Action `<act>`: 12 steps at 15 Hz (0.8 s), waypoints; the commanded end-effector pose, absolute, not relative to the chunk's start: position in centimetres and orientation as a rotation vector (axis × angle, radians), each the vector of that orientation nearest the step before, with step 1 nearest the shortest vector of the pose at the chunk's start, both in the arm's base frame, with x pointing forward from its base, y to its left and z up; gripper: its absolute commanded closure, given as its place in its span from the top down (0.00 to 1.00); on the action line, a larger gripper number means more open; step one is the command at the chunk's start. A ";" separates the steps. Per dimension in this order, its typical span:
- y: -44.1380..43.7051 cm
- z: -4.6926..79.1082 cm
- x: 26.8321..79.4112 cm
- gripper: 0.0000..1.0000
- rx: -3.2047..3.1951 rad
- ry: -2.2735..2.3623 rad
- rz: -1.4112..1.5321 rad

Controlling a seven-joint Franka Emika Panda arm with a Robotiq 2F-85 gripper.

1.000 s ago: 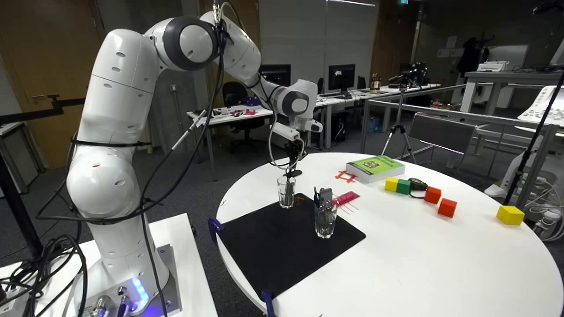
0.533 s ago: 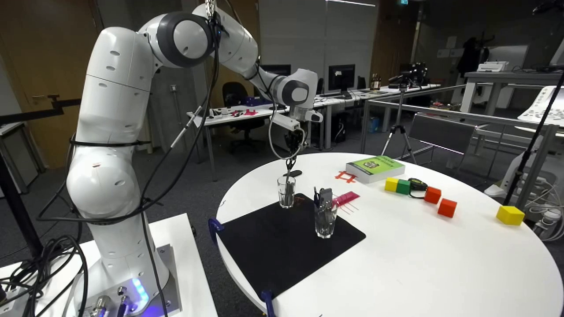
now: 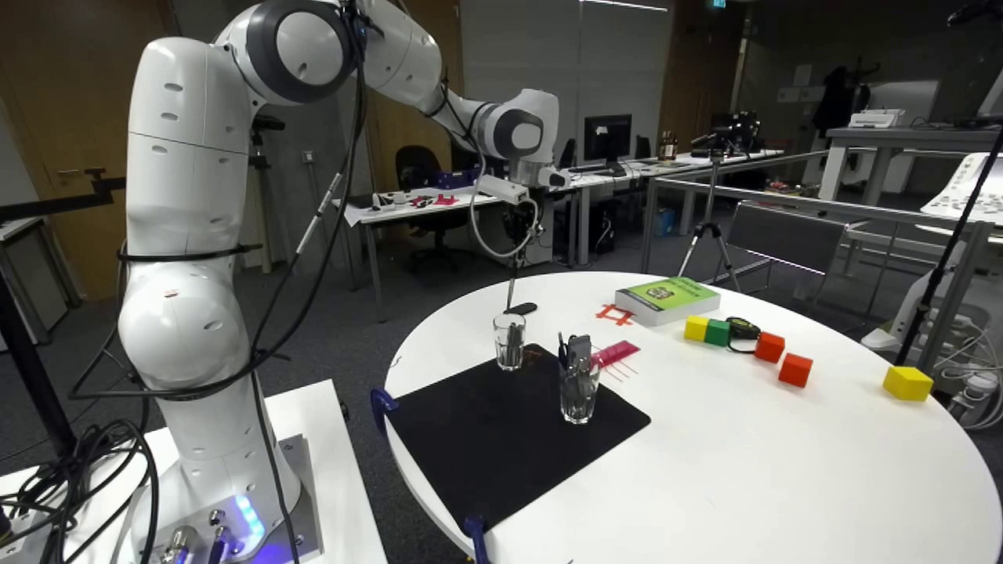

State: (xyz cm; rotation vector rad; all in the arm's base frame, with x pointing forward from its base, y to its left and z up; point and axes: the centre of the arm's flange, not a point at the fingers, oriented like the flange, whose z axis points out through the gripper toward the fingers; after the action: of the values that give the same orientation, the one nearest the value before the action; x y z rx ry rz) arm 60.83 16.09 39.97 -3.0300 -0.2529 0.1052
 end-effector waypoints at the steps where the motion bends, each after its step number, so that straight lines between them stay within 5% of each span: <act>1: 15.2 43.1 59.1 0.02 -3.056 -0.211 0.068; 12: 8.2 47.7 57.5 0.02 -3.060 0.178 0.023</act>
State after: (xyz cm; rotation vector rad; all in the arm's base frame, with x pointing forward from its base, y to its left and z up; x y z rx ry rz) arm 59.62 10.72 46.13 -3.0578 0.0668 0.0226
